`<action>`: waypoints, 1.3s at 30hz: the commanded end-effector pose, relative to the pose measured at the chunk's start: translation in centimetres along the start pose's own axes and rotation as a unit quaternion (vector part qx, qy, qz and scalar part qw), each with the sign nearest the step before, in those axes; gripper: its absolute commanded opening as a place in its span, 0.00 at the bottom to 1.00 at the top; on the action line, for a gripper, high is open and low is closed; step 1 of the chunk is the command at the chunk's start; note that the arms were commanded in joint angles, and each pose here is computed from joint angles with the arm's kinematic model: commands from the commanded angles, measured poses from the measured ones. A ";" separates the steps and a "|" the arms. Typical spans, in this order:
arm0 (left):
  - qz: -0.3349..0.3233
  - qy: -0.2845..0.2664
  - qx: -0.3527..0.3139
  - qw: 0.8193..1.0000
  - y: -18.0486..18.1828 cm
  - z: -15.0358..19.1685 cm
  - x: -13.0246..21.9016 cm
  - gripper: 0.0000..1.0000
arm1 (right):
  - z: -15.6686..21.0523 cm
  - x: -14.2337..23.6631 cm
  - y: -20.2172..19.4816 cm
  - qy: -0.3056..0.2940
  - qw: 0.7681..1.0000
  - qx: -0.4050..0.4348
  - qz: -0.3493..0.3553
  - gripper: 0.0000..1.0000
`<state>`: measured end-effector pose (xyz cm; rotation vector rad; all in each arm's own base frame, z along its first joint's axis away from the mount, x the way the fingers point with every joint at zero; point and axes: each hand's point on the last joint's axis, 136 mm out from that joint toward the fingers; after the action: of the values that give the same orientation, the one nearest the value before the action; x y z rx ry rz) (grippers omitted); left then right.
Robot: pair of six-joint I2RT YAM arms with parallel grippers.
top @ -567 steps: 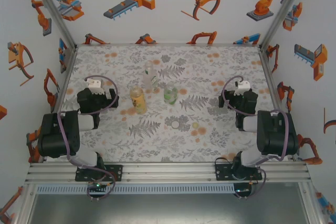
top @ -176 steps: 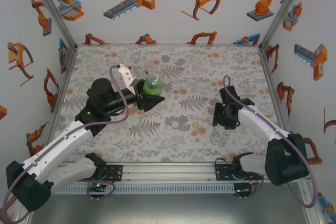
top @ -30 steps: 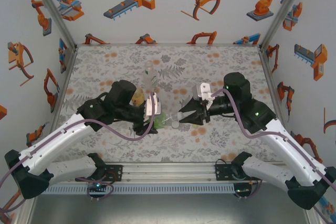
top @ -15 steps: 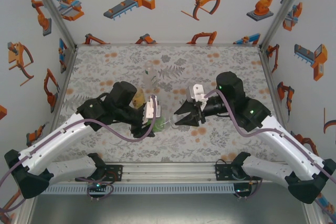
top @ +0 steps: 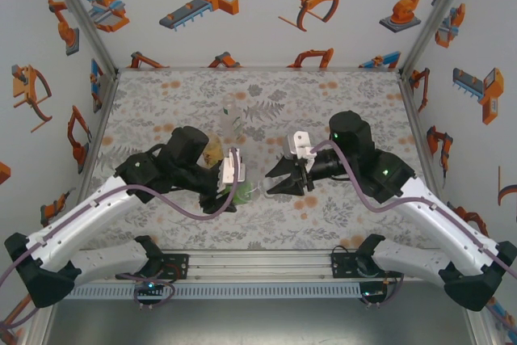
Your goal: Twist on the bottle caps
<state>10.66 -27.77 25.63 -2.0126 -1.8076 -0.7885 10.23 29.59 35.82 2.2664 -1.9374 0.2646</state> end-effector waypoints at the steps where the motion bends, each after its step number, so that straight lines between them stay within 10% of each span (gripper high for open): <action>1: 0.004 -0.053 -0.031 0.998 -0.4 -2.4 0.6 0.00 | -0.8 -0.4 -0.2 -0.005 1.000 0.023 0.002 0.00; 39: -0.028 -0.060 -0.035 0.997 0.8 -2.3 0.1 0.00 | -0.6 -0.7 -2.0 -0.002 0.995 -0.074 0.067 0.00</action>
<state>11.12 -27.97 25.53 -2.0151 -1.8687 -0.7975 10.96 30.22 35.87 2.1263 -1.9755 0.1925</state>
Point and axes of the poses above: each hand's point on the last joint's axis, 136 mm out from that joint toward the fingers, its own x axis back along the fingers, its own y axis along the line the jaws close on, z = x × y, and after that the axes turned 6 degrees about -x, right-handed
